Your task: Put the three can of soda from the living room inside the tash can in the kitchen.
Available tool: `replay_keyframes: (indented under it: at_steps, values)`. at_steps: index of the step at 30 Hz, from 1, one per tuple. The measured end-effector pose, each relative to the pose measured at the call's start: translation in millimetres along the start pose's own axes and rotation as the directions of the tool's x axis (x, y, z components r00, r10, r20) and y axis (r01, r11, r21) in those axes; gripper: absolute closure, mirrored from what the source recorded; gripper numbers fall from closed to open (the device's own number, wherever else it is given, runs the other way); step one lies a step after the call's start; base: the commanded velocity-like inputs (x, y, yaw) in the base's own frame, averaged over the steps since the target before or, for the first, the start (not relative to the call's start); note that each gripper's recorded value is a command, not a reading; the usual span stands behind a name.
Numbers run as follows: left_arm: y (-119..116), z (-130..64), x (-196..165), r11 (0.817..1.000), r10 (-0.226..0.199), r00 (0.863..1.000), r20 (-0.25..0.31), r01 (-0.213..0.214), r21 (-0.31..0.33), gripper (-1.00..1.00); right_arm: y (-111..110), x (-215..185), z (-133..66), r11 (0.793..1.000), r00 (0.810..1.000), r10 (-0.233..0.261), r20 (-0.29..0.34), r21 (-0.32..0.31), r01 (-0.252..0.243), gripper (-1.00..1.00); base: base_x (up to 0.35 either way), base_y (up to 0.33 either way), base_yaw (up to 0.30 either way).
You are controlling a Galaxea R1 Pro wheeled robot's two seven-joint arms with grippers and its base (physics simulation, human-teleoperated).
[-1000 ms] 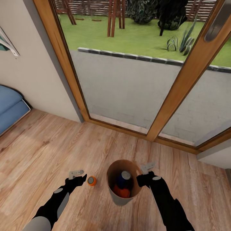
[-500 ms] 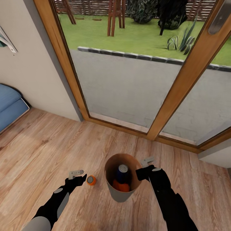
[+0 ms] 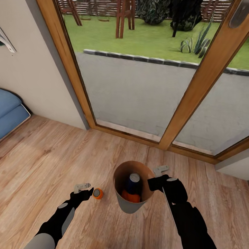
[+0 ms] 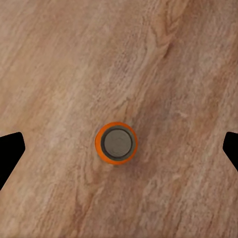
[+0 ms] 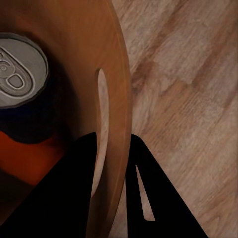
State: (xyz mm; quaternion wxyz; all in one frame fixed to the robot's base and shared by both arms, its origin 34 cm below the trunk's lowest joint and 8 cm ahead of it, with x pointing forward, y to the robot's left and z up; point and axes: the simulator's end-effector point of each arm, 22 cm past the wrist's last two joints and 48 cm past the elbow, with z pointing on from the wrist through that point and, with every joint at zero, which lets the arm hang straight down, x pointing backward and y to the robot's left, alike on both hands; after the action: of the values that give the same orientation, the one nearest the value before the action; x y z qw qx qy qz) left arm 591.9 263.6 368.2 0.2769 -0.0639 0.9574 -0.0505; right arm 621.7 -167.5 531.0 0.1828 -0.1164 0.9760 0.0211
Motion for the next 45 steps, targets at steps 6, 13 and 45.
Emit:
replay_keyframes:
  at_steps: [6,13,45]
  values:
    - [2,9.1,7,1.000,0.000,1.000,0.000,0.000,0.000,-1.00,-4,-10,10.1,1.000,0.997,-0.020,0.072,0.012,0.020,1.00,0.000,0.000,0.000]
    - [4,19.6,16,1.000,0.000,1.000,0.000,0.000,0.000,-1.00,-5,-18,19.7,1.000,0.990,-0.026,0.137,0.014,0.024,1.00,0.000,0.000,0.000]
    - [12,69.0,60,1.000,-0.001,1.000,0.001,0.001,0.003,-1.00,-1,16,76.9,1.000,0.990,-0.025,0.141,0.009,0.023,1.00,0.000,0.000,0.000]
